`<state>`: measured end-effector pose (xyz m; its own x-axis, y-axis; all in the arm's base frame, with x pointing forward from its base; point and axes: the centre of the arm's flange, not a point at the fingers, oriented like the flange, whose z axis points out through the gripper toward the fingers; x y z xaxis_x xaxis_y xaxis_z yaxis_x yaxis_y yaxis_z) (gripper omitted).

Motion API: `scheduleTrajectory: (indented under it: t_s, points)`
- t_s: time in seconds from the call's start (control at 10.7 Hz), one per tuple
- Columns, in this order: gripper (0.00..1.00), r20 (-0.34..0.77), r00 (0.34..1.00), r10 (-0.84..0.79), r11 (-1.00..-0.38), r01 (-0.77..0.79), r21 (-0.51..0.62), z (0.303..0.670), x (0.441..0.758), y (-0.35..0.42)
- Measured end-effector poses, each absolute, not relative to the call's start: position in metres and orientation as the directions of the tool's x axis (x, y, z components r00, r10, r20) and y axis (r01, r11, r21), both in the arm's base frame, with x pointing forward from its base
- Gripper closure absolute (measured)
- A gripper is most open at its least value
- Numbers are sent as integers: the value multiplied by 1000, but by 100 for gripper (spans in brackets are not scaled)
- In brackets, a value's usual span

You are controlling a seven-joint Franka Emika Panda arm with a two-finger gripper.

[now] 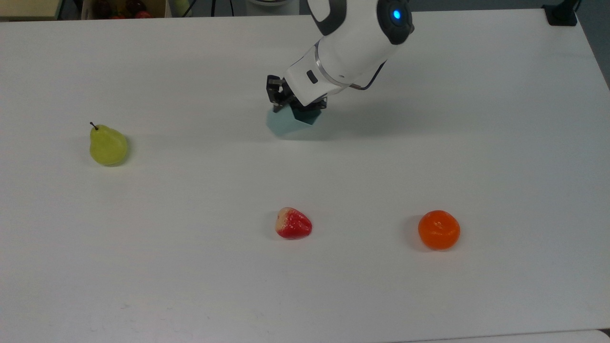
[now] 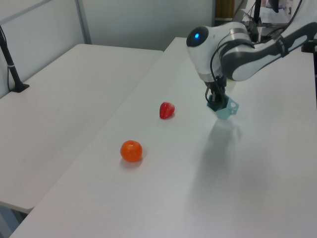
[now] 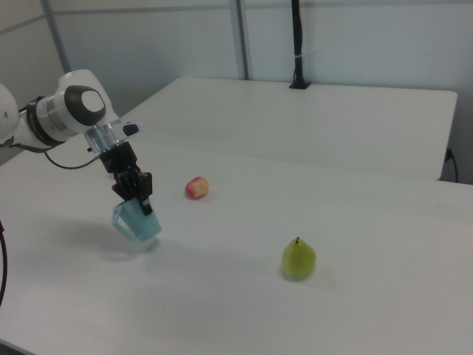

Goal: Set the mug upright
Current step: 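Rotate the held mug upward so its base rests on the table, then open the gripper to release the upright mug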

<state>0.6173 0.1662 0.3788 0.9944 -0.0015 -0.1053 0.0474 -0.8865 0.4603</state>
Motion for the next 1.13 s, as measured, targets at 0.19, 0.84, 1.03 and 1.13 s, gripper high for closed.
scheduleTrajectory:
  t_s: [0.19, 0.84, 1.03, 1.13]
  points:
    - [92, -88, 995, 41, -951, 66, 300, 386, 625, 170]
    - [77, -6, 990, 139, -989, 139, 43, 369, 649, 165]
    - [46, 3, 992, 129, -991, 129, 42, 374, 652, 159]
    - [31, 8, 993, 122, -992, 121, 42, 381, 652, 154]
